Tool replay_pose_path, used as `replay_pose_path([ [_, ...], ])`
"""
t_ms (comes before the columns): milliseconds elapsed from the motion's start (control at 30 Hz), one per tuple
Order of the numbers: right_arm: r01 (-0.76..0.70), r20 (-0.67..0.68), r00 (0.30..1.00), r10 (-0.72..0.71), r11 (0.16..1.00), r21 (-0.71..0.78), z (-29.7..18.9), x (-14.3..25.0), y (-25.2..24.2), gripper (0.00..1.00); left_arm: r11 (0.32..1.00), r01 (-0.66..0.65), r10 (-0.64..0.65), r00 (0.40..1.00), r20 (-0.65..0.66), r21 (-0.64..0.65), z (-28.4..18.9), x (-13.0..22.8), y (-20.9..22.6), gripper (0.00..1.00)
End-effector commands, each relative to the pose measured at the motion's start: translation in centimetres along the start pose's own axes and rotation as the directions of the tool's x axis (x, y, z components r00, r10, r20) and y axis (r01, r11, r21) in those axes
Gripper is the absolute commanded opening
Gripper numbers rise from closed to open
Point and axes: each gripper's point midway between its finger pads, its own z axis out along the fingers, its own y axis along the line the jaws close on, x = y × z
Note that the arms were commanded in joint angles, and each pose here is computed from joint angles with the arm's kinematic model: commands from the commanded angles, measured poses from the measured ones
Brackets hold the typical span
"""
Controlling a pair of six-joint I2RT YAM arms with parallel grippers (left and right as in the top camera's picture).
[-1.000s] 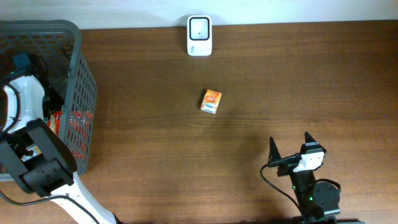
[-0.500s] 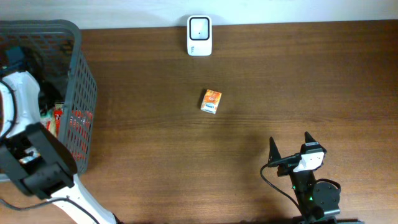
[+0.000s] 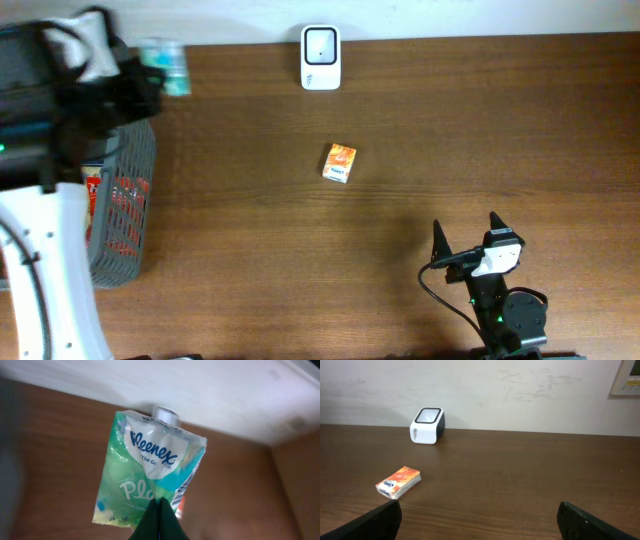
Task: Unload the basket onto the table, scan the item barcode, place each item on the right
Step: 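Place the green Kleenex pack beside the orange pack with left gripper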
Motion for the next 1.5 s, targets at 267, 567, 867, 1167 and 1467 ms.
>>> replay_pose_path([
  [267,-0.001,-0.004,1.0,0.001,1.0,0.003,0.0,0.3,-0.1,0.98,0.924,-0.195,0.056,0.92,-0.387,-0.329,18.6,15.5,-5.0,0.0],
  [567,-0.001,-0.004,1.0,0.001,1.0,0.003,0.0,0.3,-0.1,0.98,0.877,-0.206,-0.077,0.832,-0.549,-0.435,28.3,25.9,-0.7,0.0],
  [867,-0.001,-0.004,1.0,0.001,1.0,0.003,0.0,0.3,-0.1,0.98,0.961,-0.073,-0.132,0.726,-0.675,-0.267,29.0,30.1,-5.2,0.15],
  [1167,-0.001,-0.004,1.0,0.001,1.0,0.004,0.0,0.3,-0.1,0.98,0.972,-0.189,0.064,0.781,-0.621,-0.137,23.8,18.8,-8.8,0.24],
  [1467,-0.001,-0.004,1.0,0.001,1.0,0.004,0.0,0.3,-0.1,0.98,0.959,-0.262,0.175,0.84,-0.514,-0.103,14.3,9.7,-8.4,0.99],
])
